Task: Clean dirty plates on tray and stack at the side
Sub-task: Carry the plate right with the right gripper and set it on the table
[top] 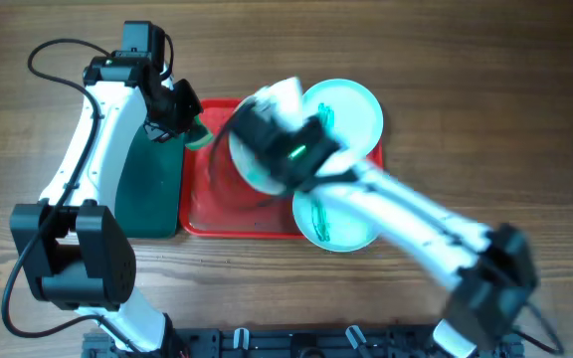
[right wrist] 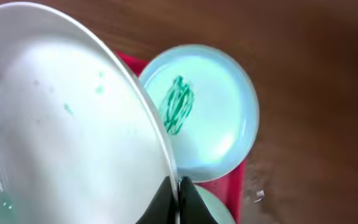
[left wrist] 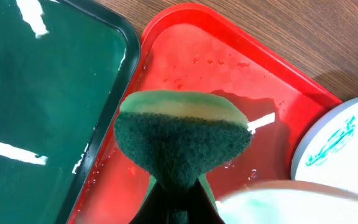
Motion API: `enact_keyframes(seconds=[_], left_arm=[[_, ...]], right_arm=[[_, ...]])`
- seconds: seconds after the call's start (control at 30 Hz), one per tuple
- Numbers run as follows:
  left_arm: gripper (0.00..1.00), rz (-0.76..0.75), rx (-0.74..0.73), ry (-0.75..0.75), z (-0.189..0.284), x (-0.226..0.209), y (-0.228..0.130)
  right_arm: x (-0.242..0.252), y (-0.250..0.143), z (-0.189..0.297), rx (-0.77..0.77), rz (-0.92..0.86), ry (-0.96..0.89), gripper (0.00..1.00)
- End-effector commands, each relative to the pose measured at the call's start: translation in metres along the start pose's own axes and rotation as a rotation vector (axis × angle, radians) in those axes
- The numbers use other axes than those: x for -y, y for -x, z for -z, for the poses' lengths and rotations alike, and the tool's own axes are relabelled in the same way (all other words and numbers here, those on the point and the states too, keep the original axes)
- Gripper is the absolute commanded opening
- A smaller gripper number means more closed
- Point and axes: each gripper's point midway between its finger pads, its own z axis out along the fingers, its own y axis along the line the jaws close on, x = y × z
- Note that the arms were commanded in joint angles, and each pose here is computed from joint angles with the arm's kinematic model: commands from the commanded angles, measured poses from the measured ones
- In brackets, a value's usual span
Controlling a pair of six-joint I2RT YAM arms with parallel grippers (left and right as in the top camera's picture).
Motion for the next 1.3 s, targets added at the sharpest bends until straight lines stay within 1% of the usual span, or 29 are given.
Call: enact_keyframes(seconds=[0.0,0.07,0.1,0.2,0.23,0.27,0.37,0.47,0.63,0.77,0.8,0.83,0.9,1.0,1.07,1.1,1.17,1.27], left_arm=[[0.04,-0.026,0.01,-0.025,0.006,0.007,0.002],[0.04,-0.026,0.011,-0.025,0.006,0.007,0.002],[0.04,-0.026,0.011,-0.025,0.006,0.007,0.002],[0.04,-0.026,0.011,-0.025,0.006,0.007,0.002],[0.04,-0.026,0.011,-0.025,0.006,0.007,0.002],[0.04,-0.026,0.011,-0.025,0.006,0.007,0.002],[0.04,-0.026,0.01,-0.025,0.006,0.007,0.002],[0.04,-0.026,0.011,-0.025,0.006,0.007,0.002],[0.04,-0.026,0.01,-0.025,0.006,0.007,0.002],[0.04,-0.026,0.011,-0.025,0.006,0.007,0.002],[0.04,-0.026,0.011,-0.025,0.006,0.007,0.002],[0.04,-0.026,0.011,-0.025,0.006,0.007,0.002],[0.04,-0.027,0.011,-0.025,0.006,0.007,0.002],[0.04,-0.026,0.011,-0.025,0.006,0.007,0.002],[0.04,-0.026,0.011,-0.025,0.006,0.007,0.002],[0.04,-0.027,0.012,-0.025,0.006,0.007,0.002],[0.04,-0.028,0.016,-0.028,0.006,0.008,0.003],[0.04,-0.028,0.015,-0.028,0.006,0.008,0.003]], right_arm=[[0.035,0.012,0.004,-0.127,-0.167,0.39,0.04],[0.072,0.01,-0.009,-0.179,-0.268,0.465,0.04],[0.103,0.005,-0.018,-0.21,-0.338,0.477,0.04],[0.163,-0.018,-0.039,-0.266,-0.479,0.433,0.04],[0.198,-0.038,-0.053,-0.3,-0.567,0.381,0.04],[0.219,-0.055,-0.062,-0.322,-0.628,0.348,0.04],[0.262,-0.101,-0.086,-0.364,-0.749,0.25,0.04],[0.288,-0.14,-0.11,-0.371,-0.8,0.131,0.04],[0.29,-0.182,-0.135,-0.383,-0.835,0.048,0.04],[0.287,-0.2,-0.143,-0.393,-0.855,0.004,0.04],[0.286,-0.2,-0.142,-0.397,-0.855,0.006,0.28],[0.285,-0.2,-0.142,-0.399,-0.855,0.015,0.35],[0.275,-0.199,-0.139,-0.417,-0.866,0.07,0.36],[0.248,-0.176,-0.119,-0.428,-0.894,0.272,0.3],[0.231,-0.164,-0.1,-0.426,-0.898,0.367,0.31],[0.221,-0.159,-0.091,-0.43,-0.882,0.397,0.31],[0.196,-0.152,-0.072,-0.446,-0.793,0.438,0.31],[0.159,-0.148,-0.061,-0.479,-0.681,0.487,0.32]])
